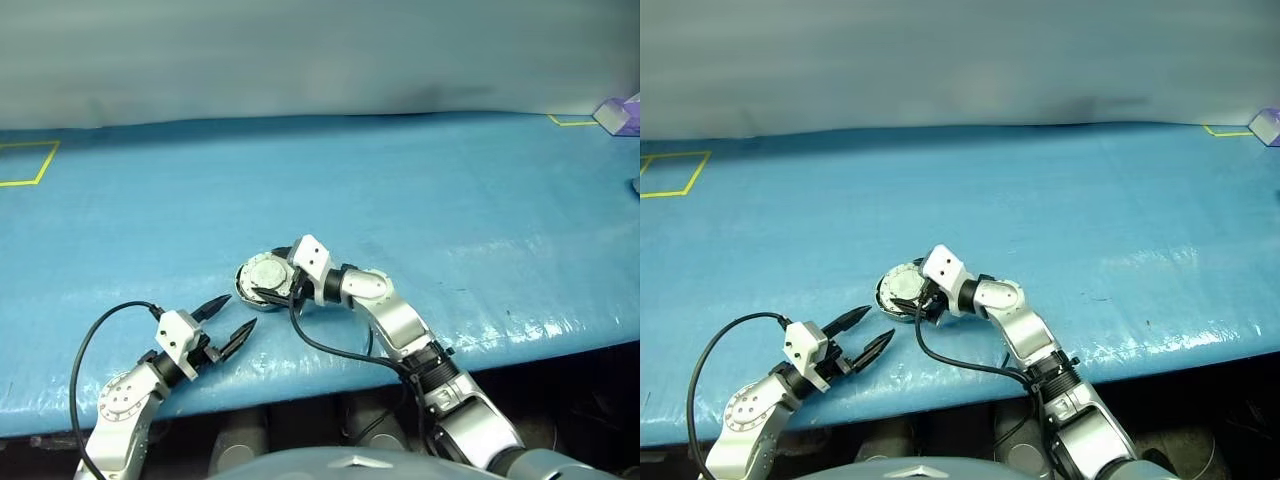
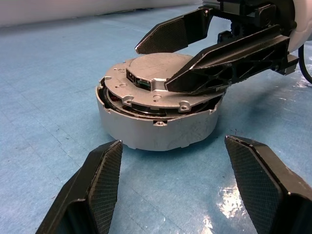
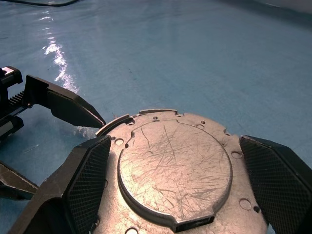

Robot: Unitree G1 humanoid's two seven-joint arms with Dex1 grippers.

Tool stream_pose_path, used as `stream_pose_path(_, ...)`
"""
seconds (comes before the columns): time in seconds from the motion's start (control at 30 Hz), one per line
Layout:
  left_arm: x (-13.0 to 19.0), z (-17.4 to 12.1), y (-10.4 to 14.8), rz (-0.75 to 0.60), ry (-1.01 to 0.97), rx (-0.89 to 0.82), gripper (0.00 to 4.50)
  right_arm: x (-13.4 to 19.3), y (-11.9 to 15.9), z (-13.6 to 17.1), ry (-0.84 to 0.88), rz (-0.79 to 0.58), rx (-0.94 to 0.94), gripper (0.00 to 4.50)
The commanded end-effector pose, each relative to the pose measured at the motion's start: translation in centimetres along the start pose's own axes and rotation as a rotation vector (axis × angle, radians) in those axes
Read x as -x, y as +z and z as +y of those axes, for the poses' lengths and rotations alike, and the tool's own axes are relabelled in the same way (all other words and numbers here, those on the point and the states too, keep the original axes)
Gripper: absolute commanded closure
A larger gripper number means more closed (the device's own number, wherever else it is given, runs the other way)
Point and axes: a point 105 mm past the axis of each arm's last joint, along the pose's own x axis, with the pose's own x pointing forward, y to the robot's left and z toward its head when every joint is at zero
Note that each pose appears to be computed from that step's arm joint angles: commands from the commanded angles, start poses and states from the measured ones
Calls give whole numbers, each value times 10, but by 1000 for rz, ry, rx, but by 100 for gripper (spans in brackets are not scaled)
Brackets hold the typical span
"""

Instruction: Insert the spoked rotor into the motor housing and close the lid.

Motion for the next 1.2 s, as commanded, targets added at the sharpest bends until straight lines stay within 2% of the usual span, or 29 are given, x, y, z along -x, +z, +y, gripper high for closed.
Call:
stream_pose_path(0.03, 1, 1, 3, -11, 8, -19, 83, -3, -1, 7, 30, 8, 29, 38)
stream_pose_path(0.07, 1, 1, 3, -10, 9, -20, 83, -3, -3, 7, 29, 13, 30, 54)
stream_pose_path(0.17, 1, 2, 3, -9, 11, -22, 83, -4, -3, 6, 19, 12, 14, 146)
stream_pose_path(0.37, 2, 2, 2, -6, 13, -21, 83, -8, 8, -3, -24, -33, -62, 149)
stream_pose_path(0.47, 2, 2, 1, -2, 16, -22, 83, -11, 19, 0, -2, -70, -142, 149)
stream_pose_path(0.57, 2, 3, 1, 2, 19, -25, 83, -14, 25, 7, 36, -72, -133, 149)
stream_pose_path(1.2, 5, 2, -2, 12, 30, -23, 83, -19, -2, 13, -10, 94, -42, 149)
